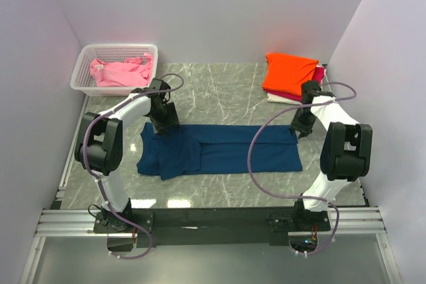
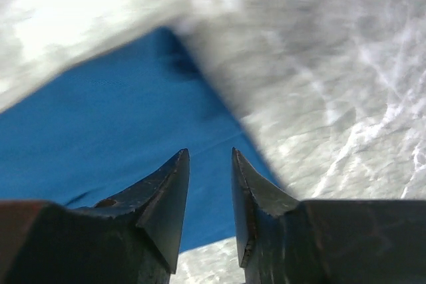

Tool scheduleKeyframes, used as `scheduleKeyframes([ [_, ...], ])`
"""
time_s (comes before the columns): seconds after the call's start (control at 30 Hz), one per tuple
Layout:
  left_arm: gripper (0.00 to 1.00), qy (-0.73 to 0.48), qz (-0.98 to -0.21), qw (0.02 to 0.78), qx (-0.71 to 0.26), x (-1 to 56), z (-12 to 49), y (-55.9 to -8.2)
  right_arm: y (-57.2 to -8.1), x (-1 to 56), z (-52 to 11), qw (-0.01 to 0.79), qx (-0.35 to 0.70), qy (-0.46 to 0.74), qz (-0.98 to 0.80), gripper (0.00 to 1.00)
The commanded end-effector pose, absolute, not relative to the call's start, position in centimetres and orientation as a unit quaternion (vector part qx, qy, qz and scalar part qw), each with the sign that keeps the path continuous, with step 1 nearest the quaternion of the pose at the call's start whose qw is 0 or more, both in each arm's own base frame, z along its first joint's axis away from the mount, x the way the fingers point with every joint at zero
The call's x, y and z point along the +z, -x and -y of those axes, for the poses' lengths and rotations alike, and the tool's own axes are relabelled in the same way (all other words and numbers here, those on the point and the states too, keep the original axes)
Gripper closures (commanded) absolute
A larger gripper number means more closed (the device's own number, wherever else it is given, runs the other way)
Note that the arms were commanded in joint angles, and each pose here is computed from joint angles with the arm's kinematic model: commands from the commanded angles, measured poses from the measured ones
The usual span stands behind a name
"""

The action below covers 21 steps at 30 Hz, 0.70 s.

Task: Fold and stack the t-shirts
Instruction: Fold the tshirt

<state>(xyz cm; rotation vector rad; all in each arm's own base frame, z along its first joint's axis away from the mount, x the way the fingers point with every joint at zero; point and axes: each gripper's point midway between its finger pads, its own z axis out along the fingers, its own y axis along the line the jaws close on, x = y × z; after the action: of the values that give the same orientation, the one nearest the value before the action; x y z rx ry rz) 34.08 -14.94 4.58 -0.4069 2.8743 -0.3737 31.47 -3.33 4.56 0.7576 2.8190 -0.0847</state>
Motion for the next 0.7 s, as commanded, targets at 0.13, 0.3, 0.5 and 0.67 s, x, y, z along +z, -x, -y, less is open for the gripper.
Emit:
scheduleKeyframes([
  [0.13,0.39,0.126,-0.972,0.146,-0.135,9.6,15.1,-35.3,-36.1,9.9,-5.1,0.201,0.02,-0.145,-0.969,0.61],
  [0.3,0.39,0.137,-0.968,0.131,-0.163,9.1,16.0,-34.4,-38.2,8.6,-10.0,0.193,0.093,-0.117,-0.97,0.6],
  [0.5,0.39,0.151,-0.965,0.093,-0.191,7.2,16.6,-31.9,-38.2,5.4,-12.4,0.163,0.127,-0.095,-0.974,0.61],
  [0.67,0.39,0.151,-0.969,0.075,-0.183,5.2,16.4,-31.7,-36.4,2.5,-12.4,0.123,0.128,-0.091,-0.98,0.61],
])
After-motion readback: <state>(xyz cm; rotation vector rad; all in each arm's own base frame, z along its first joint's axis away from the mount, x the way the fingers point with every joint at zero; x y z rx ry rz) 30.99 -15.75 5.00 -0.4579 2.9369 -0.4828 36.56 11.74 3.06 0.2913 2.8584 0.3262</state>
